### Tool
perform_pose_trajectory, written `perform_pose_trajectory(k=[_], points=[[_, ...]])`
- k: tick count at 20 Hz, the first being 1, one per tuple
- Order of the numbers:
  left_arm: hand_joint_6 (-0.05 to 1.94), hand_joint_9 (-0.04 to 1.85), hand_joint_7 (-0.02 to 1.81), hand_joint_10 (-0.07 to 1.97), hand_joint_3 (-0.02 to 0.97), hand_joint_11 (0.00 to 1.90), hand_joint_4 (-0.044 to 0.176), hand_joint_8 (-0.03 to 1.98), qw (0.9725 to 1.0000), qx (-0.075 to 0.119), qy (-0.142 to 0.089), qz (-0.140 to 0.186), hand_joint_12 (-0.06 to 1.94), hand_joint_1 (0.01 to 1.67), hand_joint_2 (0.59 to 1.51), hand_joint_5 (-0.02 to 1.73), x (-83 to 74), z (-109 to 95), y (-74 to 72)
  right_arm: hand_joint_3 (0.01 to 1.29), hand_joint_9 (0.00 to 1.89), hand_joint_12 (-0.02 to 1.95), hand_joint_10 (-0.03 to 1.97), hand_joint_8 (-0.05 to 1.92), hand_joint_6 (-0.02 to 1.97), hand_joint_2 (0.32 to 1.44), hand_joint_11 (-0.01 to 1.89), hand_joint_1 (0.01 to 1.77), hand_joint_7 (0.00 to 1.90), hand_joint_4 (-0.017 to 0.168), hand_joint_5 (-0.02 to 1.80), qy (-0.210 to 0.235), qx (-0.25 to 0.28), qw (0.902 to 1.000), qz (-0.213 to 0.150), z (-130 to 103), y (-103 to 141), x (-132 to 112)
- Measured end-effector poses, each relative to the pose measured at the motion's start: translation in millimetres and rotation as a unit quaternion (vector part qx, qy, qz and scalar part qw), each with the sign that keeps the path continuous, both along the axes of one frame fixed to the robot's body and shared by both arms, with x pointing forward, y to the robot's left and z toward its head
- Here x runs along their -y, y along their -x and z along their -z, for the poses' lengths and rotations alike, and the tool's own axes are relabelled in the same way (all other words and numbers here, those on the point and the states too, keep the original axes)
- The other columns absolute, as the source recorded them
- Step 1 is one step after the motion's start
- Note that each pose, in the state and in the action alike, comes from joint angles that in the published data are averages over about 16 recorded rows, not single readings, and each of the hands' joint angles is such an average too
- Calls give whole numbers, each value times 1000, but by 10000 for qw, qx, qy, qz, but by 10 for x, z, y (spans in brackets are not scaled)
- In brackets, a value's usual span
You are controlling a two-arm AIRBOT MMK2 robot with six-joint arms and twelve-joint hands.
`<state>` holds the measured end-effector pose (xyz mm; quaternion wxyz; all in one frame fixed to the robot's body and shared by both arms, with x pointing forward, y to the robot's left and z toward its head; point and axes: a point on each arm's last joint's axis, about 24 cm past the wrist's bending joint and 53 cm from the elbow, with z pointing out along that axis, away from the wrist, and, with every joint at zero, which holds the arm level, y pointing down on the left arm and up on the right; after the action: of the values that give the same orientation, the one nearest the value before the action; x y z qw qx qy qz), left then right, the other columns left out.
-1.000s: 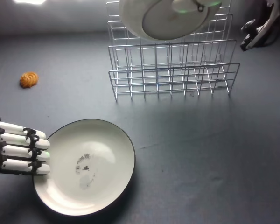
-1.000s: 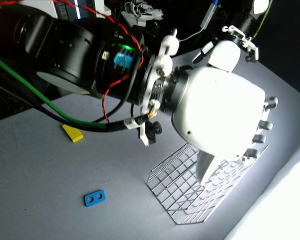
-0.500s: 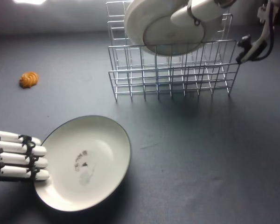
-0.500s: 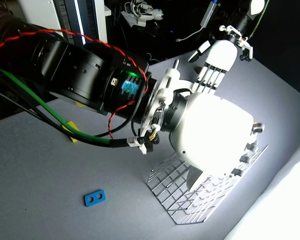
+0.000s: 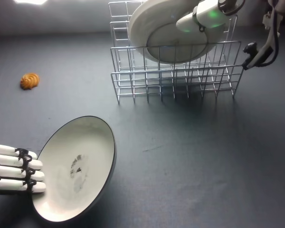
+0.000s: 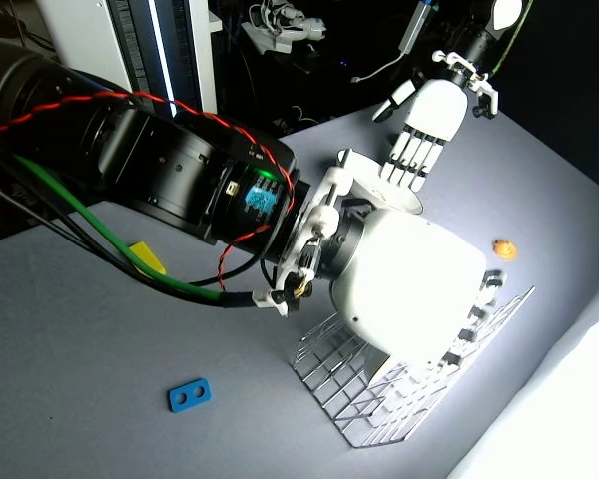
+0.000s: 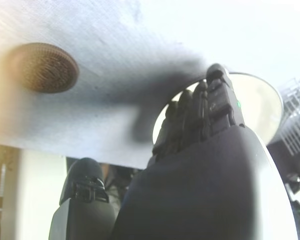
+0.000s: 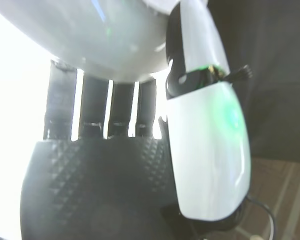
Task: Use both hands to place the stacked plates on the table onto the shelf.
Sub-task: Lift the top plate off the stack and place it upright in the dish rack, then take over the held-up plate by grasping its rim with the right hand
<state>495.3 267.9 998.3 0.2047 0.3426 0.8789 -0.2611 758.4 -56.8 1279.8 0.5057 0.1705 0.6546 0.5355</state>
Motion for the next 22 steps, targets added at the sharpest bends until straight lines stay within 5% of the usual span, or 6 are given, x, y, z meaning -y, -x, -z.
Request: perform_pose_trajectory(k=[6,22], points=[[-22,-18,-1,-38,18,16,-8,-8,10000,-54,-28,0,21,15,1156,16,-11,12,36,11,1033,1238,473,924,994,1049,744,1216,975,-5,819,55,-98,9999,63,122,-47,41],[-21,-18,-1,-38,18,15,-8,-7,10000,-79,-39,-4,22,15,1156,18,-16,13,55,10,693,1344,378,96,193,1030,326,1018,725,-2,519,88,12,9999,52,56,-44,35]])
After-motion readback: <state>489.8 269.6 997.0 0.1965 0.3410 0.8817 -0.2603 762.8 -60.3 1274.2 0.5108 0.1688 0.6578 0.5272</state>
